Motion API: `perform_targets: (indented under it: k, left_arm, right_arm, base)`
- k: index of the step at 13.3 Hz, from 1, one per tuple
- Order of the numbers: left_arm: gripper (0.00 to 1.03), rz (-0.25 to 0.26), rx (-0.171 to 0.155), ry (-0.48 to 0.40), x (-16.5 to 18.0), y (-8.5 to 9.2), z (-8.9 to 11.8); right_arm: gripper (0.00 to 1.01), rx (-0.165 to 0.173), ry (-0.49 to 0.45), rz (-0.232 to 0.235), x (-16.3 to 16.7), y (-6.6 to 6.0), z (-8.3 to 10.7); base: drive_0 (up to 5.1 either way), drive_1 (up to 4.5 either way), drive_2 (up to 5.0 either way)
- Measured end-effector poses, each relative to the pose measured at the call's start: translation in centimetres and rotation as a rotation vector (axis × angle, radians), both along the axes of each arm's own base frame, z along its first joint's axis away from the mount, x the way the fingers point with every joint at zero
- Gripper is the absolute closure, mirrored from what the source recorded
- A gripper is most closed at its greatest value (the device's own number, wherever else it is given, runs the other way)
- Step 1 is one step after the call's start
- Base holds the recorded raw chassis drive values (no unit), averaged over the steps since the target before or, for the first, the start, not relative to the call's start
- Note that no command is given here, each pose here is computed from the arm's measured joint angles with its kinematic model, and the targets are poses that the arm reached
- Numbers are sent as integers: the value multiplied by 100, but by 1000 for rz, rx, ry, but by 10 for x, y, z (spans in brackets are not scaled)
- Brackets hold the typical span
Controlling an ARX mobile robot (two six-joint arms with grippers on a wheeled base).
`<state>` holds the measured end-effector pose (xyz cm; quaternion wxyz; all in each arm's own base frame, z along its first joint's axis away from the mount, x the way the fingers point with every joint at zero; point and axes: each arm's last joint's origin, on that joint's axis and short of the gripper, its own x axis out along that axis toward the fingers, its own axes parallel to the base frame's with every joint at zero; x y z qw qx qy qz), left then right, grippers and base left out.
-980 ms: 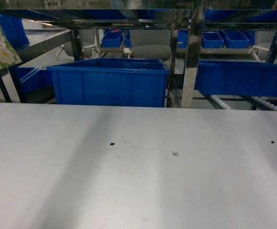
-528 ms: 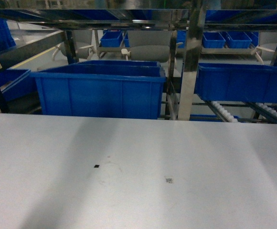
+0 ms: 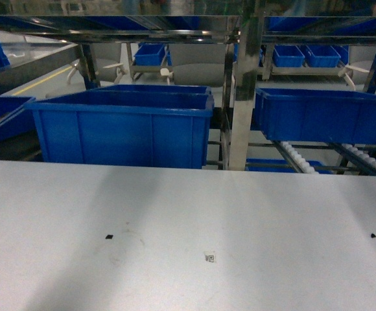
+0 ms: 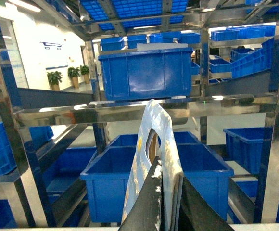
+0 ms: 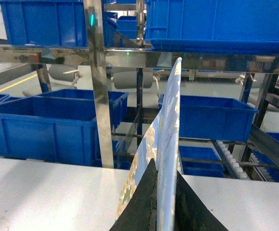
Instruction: Move flower gift bag to table near conveyor
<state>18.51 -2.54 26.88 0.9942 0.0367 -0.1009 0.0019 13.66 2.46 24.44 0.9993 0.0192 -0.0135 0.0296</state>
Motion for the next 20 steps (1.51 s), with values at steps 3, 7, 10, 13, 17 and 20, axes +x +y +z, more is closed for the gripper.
perform_targets:
  k: [3, 7, 10, 13, 17, 20]
  left_arm:
    - [101, -1, 1, 8, 1, 0, -1]
    - [101, 0, 1, 8, 1, 0, -1]
    - [101, -1, 1, 7, 1, 0, -1]
    - [101, 0, 2, 9, 1, 0, -1]
    - [101, -1, 1, 8, 1, 0, -1]
    - [101, -1, 1, 8, 1, 0, -1]
  right_arm:
    - [98, -1, 3, -2, 1, 0, 0]
    - [98, -1, 6, -2, 1, 0, -1]
    - [98, -8, 11, 9, 20, -3, -2]
    - [98, -15, 24, 18, 38, -7, -4]
    - [98, -15, 21, 11, 58, -18, 1]
    - [98, -44, 123, 4, 98, -44, -30]
  base:
    - [0, 0, 0]
    - [0, 0, 0]
    - [0, 0, 0]
    - [0, 0, 0]
    - [0, 0, 0]
    - [0, 0, 0]
